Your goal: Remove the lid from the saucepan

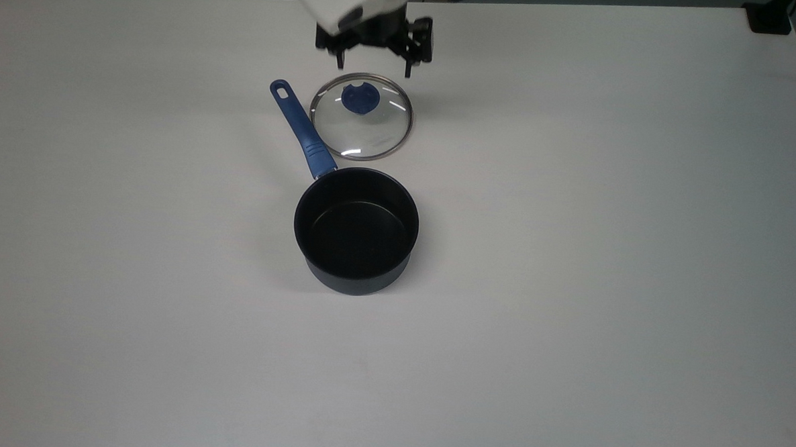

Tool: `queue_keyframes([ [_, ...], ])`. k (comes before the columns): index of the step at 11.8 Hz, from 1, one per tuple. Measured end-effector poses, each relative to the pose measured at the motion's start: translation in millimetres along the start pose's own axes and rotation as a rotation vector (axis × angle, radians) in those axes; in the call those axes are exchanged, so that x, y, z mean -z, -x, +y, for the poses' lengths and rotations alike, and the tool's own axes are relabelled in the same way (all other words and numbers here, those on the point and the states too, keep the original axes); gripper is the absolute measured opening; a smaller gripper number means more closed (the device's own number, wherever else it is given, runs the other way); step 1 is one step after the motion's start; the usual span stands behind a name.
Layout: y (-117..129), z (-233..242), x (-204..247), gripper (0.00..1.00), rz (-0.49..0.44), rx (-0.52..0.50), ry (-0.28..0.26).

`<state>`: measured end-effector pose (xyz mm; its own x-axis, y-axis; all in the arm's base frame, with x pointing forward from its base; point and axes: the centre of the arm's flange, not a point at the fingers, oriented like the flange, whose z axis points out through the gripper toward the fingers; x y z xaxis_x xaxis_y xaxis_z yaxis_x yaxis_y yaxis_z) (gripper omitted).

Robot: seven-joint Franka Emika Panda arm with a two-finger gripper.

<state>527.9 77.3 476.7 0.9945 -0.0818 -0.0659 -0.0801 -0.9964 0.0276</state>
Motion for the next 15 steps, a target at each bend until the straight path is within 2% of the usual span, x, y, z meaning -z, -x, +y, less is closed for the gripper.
queue_keyframes([
  [2,-6,9,58,1.0,0.05,-0.088,-0.011],
  [5,-20,88,126,1.0,0.165,-0.219,-0.028],
  [6,-22,116,141,1.0,0.199,-0.197,-0.007],
  [7,-23,136,150,1.0,0.218,-0.128,0.018],
  [9,-24,156,153,1.0,0.224,-0.061,0.029],
  [15,-25,147,154,1.0,0.225,-0.036,0.027],
])
